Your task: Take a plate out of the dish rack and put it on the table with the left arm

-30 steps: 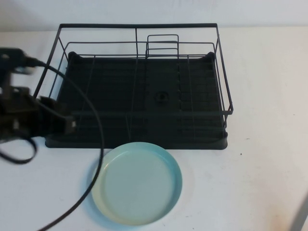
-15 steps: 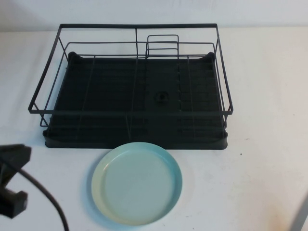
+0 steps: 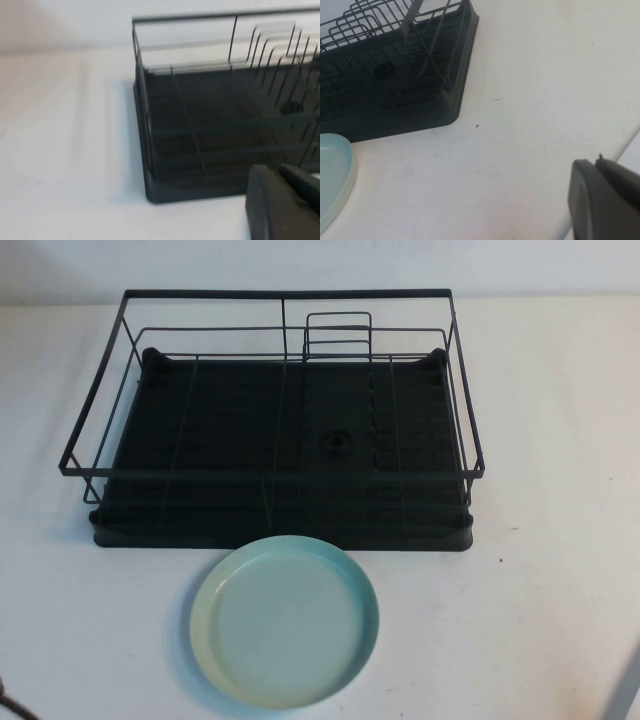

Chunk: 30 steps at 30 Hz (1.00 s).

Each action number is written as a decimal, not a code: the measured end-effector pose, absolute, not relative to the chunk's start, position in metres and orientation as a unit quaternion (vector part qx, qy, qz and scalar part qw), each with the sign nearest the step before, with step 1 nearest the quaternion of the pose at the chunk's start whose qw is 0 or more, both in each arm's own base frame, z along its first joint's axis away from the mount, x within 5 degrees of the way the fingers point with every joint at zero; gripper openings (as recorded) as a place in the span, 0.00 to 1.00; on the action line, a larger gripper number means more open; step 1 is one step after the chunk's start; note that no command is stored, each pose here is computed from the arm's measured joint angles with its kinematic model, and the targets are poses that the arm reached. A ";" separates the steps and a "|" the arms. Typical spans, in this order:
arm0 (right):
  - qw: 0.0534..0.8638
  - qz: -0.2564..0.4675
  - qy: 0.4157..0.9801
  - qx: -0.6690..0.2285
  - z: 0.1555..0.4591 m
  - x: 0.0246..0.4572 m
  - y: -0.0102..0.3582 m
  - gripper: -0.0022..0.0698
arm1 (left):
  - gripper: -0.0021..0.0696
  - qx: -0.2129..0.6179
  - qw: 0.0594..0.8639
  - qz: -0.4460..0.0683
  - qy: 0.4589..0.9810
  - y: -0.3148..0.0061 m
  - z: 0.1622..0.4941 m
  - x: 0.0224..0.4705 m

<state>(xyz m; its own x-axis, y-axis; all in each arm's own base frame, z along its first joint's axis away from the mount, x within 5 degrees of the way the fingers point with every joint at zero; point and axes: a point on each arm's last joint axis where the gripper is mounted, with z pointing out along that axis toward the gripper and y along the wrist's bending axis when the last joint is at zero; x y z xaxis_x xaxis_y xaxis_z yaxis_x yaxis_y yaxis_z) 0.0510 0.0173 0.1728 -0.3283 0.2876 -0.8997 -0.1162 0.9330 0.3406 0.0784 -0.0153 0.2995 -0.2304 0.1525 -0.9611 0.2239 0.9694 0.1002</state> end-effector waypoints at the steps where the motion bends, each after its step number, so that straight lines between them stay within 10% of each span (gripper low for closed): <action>1: 0.577 0.175 0.796 0.054 0.173 0.051 0.017 0.00 | 0.03 0.119 0.624 -0.032 0.771 -0.015 0.290 0.077; 13: 0.577 0.177 0.796 0.055 0.173 0.051 0.017 0.00 | 0.03 0.015 0.656 -0.021 0.755 -0.002 0.187 0.056; 30: 0.575 0.185 0.795 0.060 0.173 0.051 0.018 0.00 | 0.03 0.076 0.604 -0.008 0.793 -0.005 0.174 0.053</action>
